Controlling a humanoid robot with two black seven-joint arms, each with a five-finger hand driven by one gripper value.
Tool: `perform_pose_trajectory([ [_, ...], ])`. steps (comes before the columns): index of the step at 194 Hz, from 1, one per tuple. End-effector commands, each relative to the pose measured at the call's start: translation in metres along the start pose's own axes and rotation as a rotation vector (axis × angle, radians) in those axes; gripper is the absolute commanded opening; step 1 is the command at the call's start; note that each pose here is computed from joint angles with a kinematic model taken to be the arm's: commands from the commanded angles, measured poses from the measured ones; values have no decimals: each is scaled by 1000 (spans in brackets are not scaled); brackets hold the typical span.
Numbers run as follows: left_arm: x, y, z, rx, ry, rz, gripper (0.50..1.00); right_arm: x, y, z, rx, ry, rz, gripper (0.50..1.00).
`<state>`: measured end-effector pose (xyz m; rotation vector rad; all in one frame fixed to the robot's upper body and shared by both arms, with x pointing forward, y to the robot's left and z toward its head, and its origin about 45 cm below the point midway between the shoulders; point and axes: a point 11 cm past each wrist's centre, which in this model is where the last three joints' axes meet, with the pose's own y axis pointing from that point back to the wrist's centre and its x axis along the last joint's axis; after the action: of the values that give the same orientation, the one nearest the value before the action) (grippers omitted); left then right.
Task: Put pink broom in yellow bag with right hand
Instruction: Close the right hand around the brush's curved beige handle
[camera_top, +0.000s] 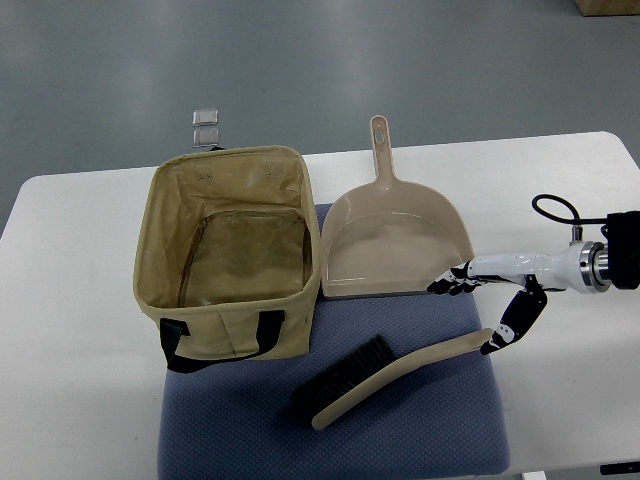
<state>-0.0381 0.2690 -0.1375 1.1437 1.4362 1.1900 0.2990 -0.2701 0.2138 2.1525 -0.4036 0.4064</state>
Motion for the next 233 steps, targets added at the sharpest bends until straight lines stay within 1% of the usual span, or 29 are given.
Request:
perform_pose_trajectory([
  [1,0,0,0,0,0,0,1000,-12,-8,6,-8,41,-6,901],
  [43,0,0,-2,3,1,0,1000,-25,-19,7,4,77,15,901],
  [56,0,0,-1,2,1,0,1000,-26,-20,8,6,97,28,872],
  [74,0,0,-2,3,1,0,1000,-29,-23,8,12,113,41,862],
  [81,0,0,-2,3,1,0,1000,-31,-24,8,15,117,44,834],
  [93,0,0,-2,3,1,0,1000,-33,-24,10,12,125,48,827],
  [105,0,0,-2,3,1,0,1000,-38,-25,12,9,128,47,797],
  [133,1,0,-3,5,2,2,1000,-45,-28,13,20,134,41,768],
  [149,1,0,-3,5,2,2,1000,-47,-30,13,23,137,47,760],
  [154,1,0,-3,5,2,2,1000,-46,-30,13,23,135,50,742],
  [156,1,0,-3,5,2,2,1000,-46,-30,13,23,135,50,742],
  [159,1,0,-3,5,2,2,1000,-46,-30,14,22,136,51,725],
  [166,1,0,-3,5,2,2,1000,-46,-30,14,20,136,53,711],
  [169,1,0,-3,5,2,2,1000,-45,-29,15,15,138,55,689],
  [170,1,0,-3,5,2,2,1000,-45,-29,15,15,138,55,688],
  [171,1,0,-3,5,2,2,1000,-45,-29,15,16,139,55,676],
  [172,1,0,-3,5,2,2,1000,-45,-29,15,16,139,55,676],
  [173,1,0,-3,5,2,2,1000,-45,-30,15,16,140,55,664],
  [174,1,0,-3,5,2,2,1000,-45,-30,15,16,140,55,664],
  [175,1,0,-3,5,2,2,1000,-44,-29,16,14,142,57,650],
  [177,1,0,-3,5,2,2,1000,-44,-29,16,14,142,57,650],
  [182,1,0,-3,5,2,2,1000,-44,-29,16,12,144,58,613],
  [198,1,0,-3,5,2,2,1000,-44,-30,17,8,154,58,543],
  [213,1,0,-3,5,2,2,1000,-43,-30,18,4,155,61,505],
  [233,1,0,-3,5,2,2,1000,-40,-29,20,-1,154,78,500],
])
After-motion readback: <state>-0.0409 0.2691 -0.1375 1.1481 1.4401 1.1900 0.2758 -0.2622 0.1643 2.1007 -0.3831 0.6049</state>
